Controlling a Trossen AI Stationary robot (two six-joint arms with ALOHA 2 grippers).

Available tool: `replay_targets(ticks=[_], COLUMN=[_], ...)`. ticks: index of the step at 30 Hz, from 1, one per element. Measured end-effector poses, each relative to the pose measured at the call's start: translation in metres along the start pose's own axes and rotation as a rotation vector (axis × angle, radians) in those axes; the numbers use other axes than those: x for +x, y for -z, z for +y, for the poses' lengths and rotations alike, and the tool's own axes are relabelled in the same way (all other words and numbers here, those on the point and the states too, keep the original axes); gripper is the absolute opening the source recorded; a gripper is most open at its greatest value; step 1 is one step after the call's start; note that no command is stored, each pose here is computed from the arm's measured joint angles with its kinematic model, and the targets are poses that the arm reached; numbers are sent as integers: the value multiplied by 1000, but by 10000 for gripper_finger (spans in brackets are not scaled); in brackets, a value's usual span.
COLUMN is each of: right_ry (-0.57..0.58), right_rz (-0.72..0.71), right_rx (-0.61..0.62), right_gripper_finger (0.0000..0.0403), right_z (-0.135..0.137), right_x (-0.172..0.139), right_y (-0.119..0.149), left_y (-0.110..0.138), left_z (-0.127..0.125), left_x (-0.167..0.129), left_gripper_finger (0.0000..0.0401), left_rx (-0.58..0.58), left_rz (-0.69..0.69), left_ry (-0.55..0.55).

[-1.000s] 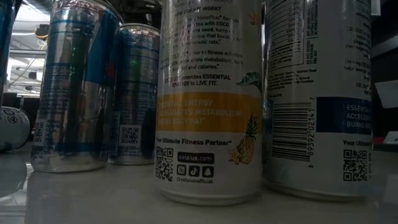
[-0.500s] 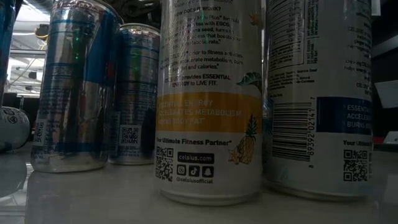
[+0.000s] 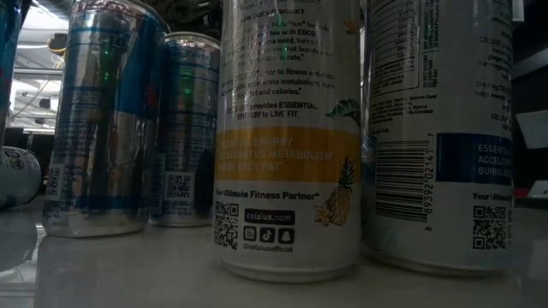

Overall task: Place canned beverage on shelf
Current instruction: Put the white soda can aligned with the other white soda can on the shelf

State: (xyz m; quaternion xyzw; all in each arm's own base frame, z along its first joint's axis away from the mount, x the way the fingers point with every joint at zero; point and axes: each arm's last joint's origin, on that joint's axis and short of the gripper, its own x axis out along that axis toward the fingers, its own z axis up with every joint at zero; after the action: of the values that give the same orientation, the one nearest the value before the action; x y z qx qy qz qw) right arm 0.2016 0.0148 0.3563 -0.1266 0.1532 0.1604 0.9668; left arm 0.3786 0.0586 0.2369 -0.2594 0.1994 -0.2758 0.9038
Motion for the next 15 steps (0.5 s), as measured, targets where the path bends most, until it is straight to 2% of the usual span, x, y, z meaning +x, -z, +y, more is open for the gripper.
replay_targets(ticks=[15], right_ry=[-6], right_rz=[23], right_rx=[9], right_gripper_finger=[363], right_z=[-5], right_x=[24], right_y=[4], left_y=[-1], left_z=[-7], left_x=[7], left_gripper_finger=[221], left_rx=[28], left_rz=[-15], left_ry=[25])
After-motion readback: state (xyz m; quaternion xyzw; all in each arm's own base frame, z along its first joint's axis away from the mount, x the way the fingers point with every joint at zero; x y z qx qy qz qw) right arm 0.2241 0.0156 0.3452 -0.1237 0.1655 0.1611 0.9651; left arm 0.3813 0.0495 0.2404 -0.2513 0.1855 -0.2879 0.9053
